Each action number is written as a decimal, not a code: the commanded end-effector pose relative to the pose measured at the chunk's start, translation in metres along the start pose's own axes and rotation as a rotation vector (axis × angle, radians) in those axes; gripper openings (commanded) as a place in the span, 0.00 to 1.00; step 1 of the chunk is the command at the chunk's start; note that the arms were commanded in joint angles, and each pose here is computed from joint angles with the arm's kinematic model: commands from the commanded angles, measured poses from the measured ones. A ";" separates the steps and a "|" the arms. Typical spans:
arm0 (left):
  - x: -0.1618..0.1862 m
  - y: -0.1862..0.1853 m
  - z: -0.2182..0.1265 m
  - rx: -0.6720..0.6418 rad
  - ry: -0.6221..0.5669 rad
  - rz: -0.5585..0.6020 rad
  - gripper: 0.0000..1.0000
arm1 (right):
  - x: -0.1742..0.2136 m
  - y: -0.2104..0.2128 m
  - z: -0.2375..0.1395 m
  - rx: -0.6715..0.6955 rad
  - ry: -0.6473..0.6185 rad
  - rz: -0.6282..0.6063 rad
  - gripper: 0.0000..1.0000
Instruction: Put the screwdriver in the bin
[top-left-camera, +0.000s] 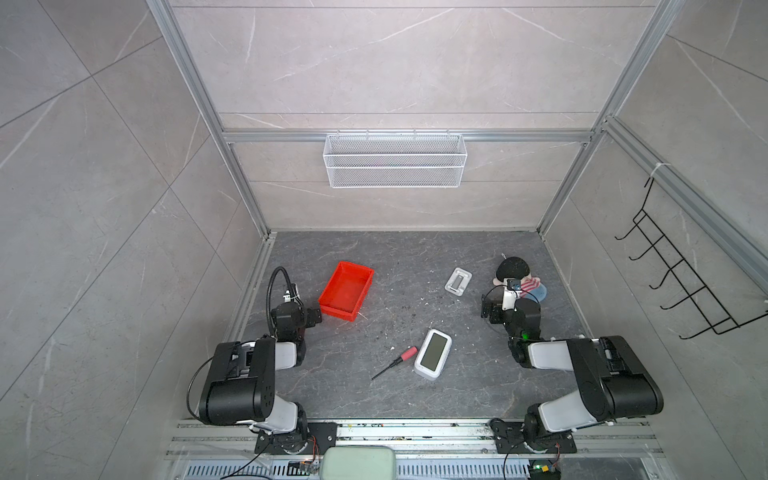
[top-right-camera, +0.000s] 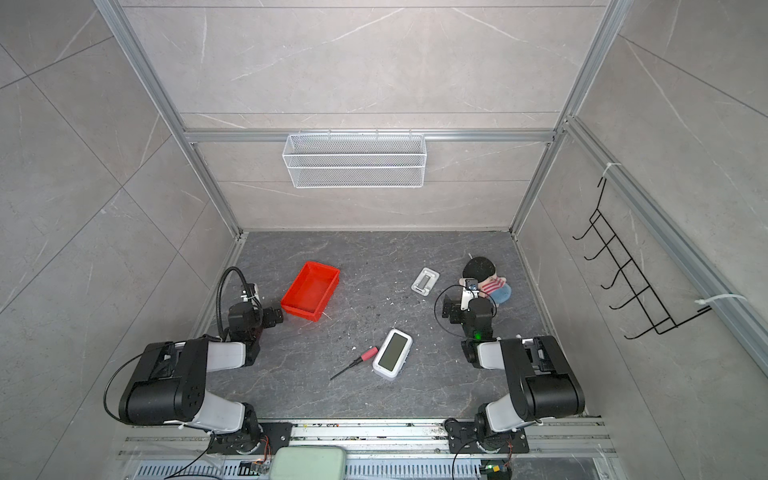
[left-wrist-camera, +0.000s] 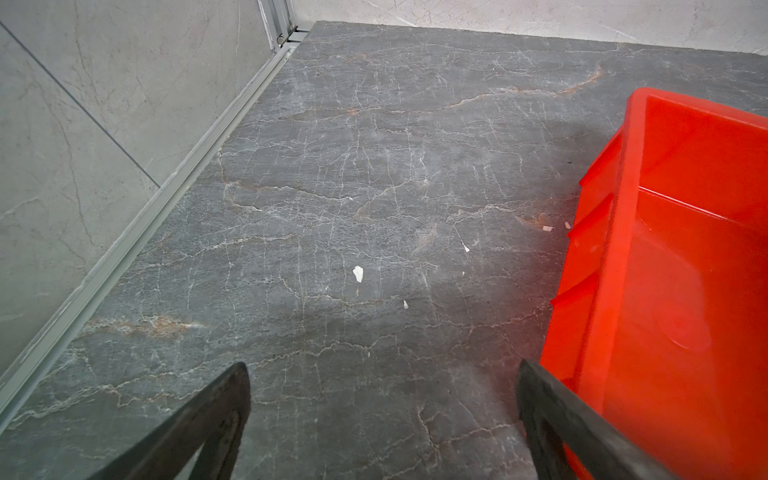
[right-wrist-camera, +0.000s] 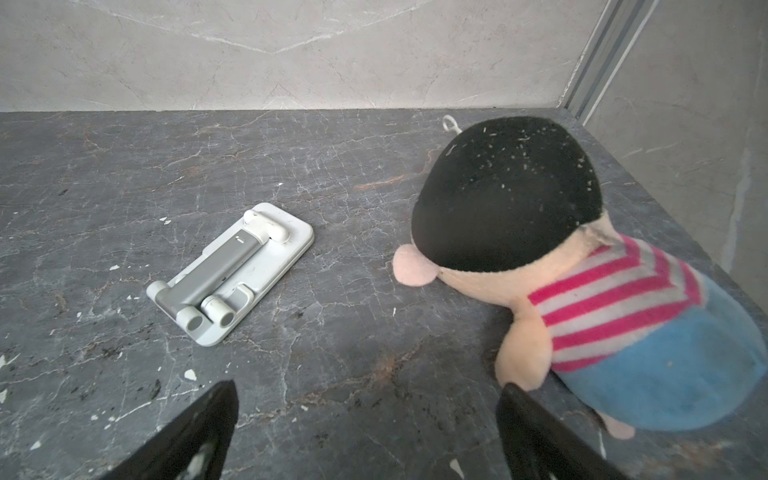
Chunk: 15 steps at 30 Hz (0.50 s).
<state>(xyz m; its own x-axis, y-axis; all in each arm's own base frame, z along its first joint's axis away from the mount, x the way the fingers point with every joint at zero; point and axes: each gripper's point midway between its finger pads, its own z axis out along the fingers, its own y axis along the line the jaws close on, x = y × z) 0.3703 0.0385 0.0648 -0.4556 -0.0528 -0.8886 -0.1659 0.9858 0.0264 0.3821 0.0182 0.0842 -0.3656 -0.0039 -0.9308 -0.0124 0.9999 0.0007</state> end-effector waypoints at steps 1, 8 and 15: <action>-0.026 -0.003 0.001 0.014 -0.082 -0.015 1.00 | -0.010 0.003 0.003 -0.005 -0.023 -0.016 0.99; -0.026 -0.002 0.001 0.014 -0.082 -0.015 1.00 | -0.010 0.003 0.002 -0.008 -0.023 -0.014 0.99; -0.035 -0.009 -0.005 0.049 -0.089 0.003 1.00 | -0.016 0.004 -0.003 -0.013 -0.050 -0.015 0.99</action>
<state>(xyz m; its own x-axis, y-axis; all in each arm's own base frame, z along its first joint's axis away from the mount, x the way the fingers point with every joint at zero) 0.3699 0.0367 0.0647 -0.4587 -0.0521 -0.8871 -0.1567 0.9874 0.0231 0.3820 0.0187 0.0844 -0.3649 -0.0043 -0.9310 -0.0139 0.9999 0.0009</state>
